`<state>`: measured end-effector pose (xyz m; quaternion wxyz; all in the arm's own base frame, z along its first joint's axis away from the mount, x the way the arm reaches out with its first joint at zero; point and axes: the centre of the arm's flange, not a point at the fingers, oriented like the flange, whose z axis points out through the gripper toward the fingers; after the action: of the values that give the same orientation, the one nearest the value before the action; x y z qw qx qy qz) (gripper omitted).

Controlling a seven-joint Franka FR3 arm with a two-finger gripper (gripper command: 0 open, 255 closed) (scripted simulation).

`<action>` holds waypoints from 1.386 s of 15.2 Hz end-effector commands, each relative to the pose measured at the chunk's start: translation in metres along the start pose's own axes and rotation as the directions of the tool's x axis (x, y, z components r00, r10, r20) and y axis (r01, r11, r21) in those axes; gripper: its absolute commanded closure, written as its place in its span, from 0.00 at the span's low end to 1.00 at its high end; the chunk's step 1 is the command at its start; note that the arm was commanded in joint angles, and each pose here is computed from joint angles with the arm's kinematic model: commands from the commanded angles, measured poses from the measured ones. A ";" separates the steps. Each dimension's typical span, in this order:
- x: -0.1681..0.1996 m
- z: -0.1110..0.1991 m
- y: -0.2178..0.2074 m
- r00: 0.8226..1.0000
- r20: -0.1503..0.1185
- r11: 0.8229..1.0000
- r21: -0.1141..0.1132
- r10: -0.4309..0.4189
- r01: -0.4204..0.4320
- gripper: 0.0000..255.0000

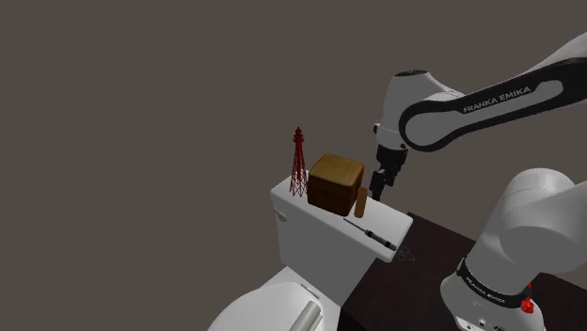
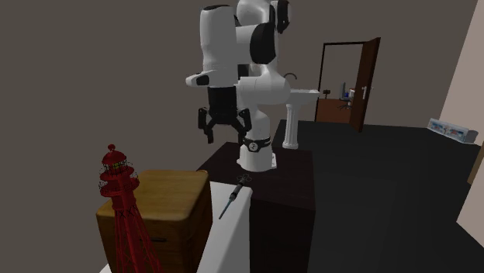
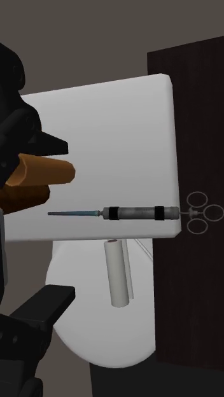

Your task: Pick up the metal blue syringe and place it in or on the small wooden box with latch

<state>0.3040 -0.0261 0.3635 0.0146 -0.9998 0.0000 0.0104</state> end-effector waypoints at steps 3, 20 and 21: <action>0.002 0.052 -0.004 1.000 0.013 1.000 0.016 -0.002 0.002 0.00; -0.001 0.164 -0.012 0.999 0.033 0.999 0.039 -0.006 0.005 0.00; -0.001 0.164 -0.012 0.999 0.033 0.999 0.039 -0.006 0.005 0.00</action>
<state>0.2999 -0.0095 0.2007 0.0340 -0.9991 -0.0029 0.0269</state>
